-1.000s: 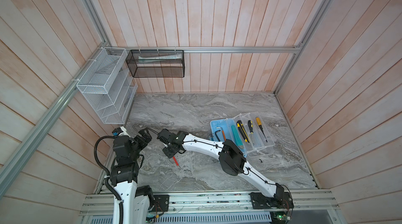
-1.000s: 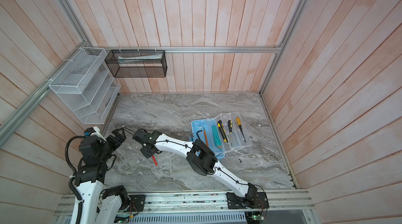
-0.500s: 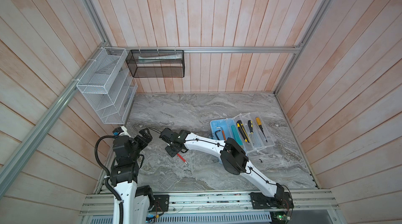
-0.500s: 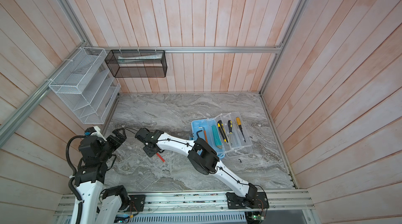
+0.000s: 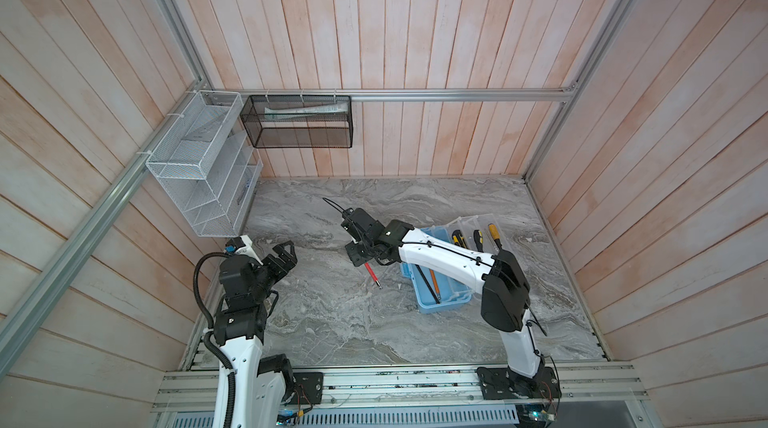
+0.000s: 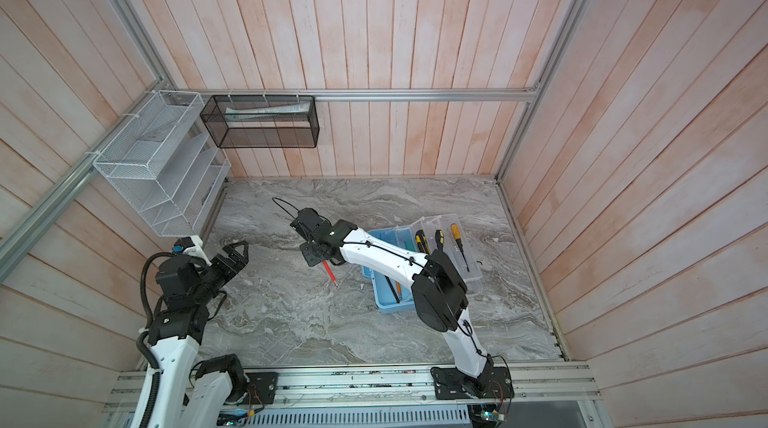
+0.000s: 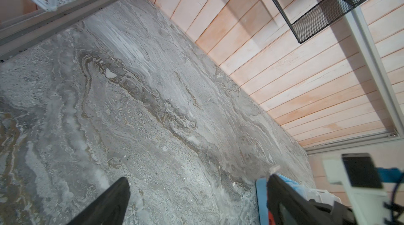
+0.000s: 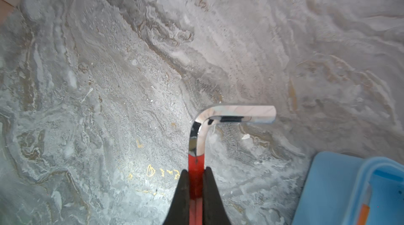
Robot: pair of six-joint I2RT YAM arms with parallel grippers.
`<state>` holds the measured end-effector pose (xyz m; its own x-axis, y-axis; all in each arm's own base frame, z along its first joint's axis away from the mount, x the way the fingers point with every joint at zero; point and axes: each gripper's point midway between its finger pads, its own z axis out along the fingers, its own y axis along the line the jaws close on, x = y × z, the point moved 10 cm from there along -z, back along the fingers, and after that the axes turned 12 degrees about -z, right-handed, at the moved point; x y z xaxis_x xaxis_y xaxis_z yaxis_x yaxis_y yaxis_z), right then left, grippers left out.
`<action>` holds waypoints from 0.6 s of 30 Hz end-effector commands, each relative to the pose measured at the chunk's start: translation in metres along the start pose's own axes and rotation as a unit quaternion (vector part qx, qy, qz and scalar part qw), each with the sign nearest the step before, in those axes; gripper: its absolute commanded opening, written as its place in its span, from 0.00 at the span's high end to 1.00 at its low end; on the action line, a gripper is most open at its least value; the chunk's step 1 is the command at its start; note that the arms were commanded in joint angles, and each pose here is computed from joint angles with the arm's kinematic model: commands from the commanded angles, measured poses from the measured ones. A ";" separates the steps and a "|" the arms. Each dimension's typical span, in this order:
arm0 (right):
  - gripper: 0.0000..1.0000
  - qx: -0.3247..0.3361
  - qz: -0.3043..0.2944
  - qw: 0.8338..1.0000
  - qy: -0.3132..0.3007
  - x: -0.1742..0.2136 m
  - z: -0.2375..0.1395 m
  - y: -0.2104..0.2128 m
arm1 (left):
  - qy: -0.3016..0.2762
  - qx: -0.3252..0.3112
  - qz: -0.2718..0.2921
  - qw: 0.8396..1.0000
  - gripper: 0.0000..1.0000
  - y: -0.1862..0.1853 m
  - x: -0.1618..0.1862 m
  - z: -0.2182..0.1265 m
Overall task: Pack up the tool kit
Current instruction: 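Carry the red hex key into the blue box and release it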
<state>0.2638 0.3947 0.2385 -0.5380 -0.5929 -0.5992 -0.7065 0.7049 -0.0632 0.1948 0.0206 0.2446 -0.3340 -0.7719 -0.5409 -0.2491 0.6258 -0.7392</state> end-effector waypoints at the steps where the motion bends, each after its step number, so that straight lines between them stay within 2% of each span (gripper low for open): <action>1: 1.00 0.057 0.031 0.998 -0.004 0.007 -0.014 -0.030 | 0.024 0.021 0.010 0.999 0.00 -0.004 0.011 0.010; 6: 1.00 0.122 0.064 0.990 -0.006 0.028 -0.043 -0.070 | 0.092 0.038 0.021 0.995 0.00 -0.014 0.035 0.035; 12: 1.00 0.168 0.095 0.981 0.017 0.066 -0.059 -0.111 | 0.138 0.041 0.069 0.987 0.00 -0.045 0.064 0.053; 15: 1.00 0.179 0.112 0.978 0.008 0.078 -0.066 -0.124 | 0.161 0.061 0.062 0.983 0.00 -0.053 0.083 0.060; 18: 1.00 0.169 0.116 0.979 0.002 0.091 -0.054 -0.129 | 0.186 0.070 0.063 0.978 0.00 -0.061 0.100 0.067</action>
<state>0.2767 0.2306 0.2364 -0.6919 -0.4335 -0.5774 -0.3927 0.8970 -0.2029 0.2287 -0.0908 0.1981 -0.6998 -0.5557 -0.4489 -0.0963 0.6960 -0.7116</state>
